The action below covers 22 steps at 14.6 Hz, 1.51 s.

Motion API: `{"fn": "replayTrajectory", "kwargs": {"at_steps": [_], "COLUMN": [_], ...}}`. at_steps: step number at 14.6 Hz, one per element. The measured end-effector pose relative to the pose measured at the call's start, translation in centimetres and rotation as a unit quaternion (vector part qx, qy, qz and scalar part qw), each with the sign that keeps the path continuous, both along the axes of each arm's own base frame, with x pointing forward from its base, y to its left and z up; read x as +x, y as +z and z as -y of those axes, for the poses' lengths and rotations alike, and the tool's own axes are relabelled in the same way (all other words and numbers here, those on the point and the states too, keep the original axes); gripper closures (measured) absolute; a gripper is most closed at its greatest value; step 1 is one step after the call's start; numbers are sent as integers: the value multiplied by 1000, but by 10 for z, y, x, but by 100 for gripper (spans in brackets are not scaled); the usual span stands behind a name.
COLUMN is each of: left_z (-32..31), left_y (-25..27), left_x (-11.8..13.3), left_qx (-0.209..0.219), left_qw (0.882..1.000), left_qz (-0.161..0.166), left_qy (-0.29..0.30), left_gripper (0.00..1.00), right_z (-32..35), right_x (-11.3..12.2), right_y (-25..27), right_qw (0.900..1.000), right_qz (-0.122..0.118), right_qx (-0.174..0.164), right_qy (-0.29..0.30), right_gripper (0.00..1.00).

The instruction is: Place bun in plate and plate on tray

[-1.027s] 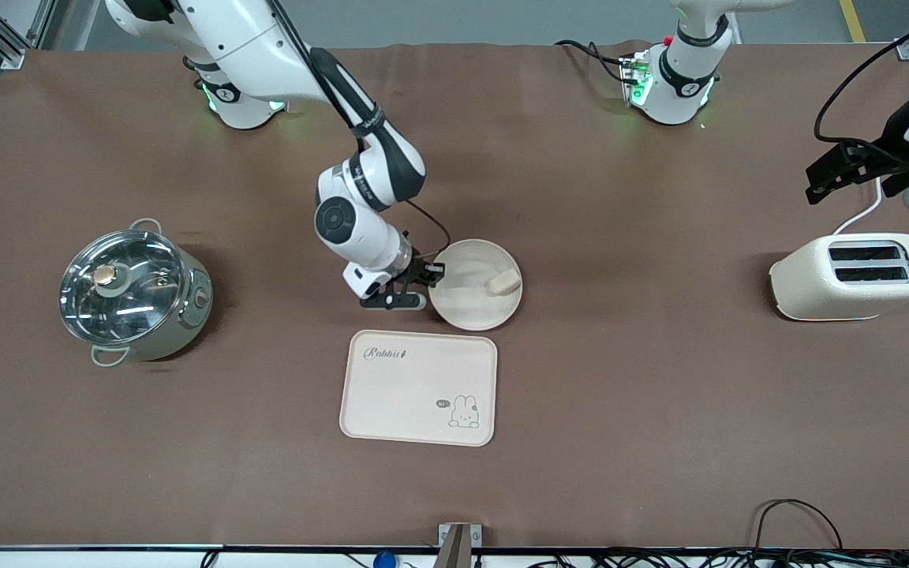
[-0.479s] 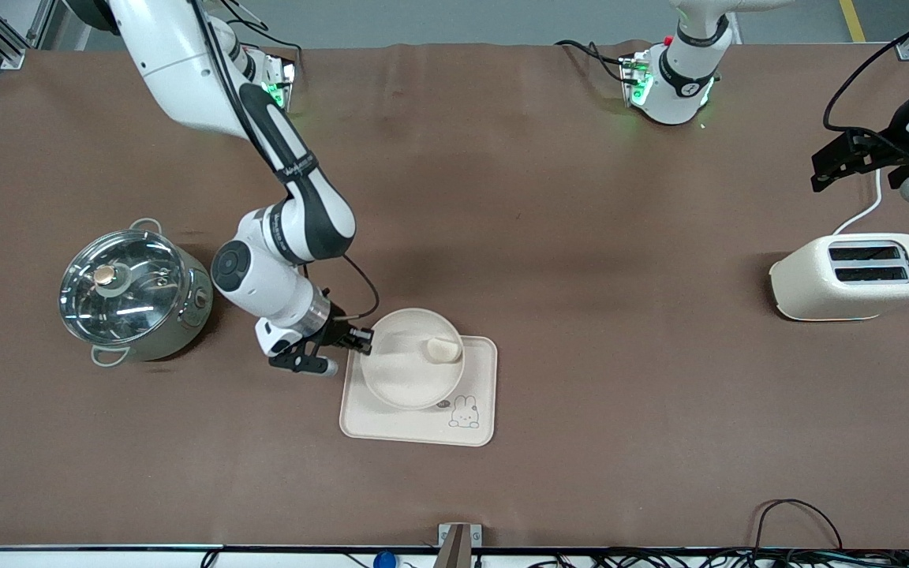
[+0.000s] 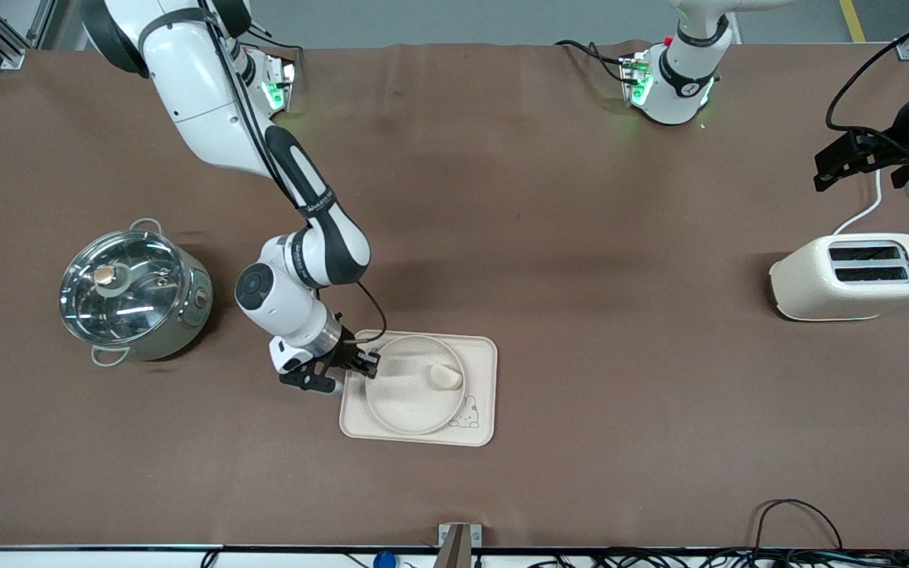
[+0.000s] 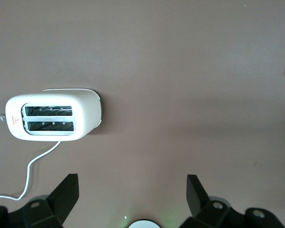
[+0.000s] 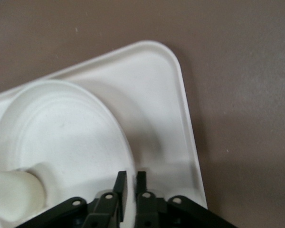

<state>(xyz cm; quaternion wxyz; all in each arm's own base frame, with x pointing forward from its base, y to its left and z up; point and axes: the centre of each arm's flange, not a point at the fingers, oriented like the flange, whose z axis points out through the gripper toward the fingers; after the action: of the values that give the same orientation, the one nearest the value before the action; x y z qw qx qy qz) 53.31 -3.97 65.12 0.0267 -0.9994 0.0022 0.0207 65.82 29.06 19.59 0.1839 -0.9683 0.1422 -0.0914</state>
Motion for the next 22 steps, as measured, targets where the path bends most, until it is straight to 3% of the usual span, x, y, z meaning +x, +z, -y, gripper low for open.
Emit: {"fn": "replayTrajectory", "kwargs": {"at_steps": [4, 8, 12, 16, 19, 22], "left_z": [4, 8, 8, 8, 9, 17], "left_y": [-1, -4, -4, -3, -3, -5], "left_x": [0, 2, 3, 2, 2, 2], "left_qx": [-1, -1, -1, -1, -1, -1], "left_qw": [1000, 1000, 1000, 1000, 1000, 1000], "left_qz": [0, -2, -1, 0, -2, -4], "left_qy": [-3, -7, -7, -7, -9, -15], "left_gripper": [0, 0, 0, 0, 0, 0], "right_z": [15, 74, 171, 245, 277, 304], "right_x": [26, 49, 55, 35, 0, -53], "right_y": [30, 73, 157, 249, 322, 391], "right_qw": [1000, 996, 990, 984, 974, 975], "right_qz": [18, 8, -14, -28, -46, -45], "right_qx": [5, -51, -90, -139, -180, -179], "right_qy": [-6, 66, 104, 112, 129, 126], "right_gripper": [39, 1, 0, 0, 0, 0]}}
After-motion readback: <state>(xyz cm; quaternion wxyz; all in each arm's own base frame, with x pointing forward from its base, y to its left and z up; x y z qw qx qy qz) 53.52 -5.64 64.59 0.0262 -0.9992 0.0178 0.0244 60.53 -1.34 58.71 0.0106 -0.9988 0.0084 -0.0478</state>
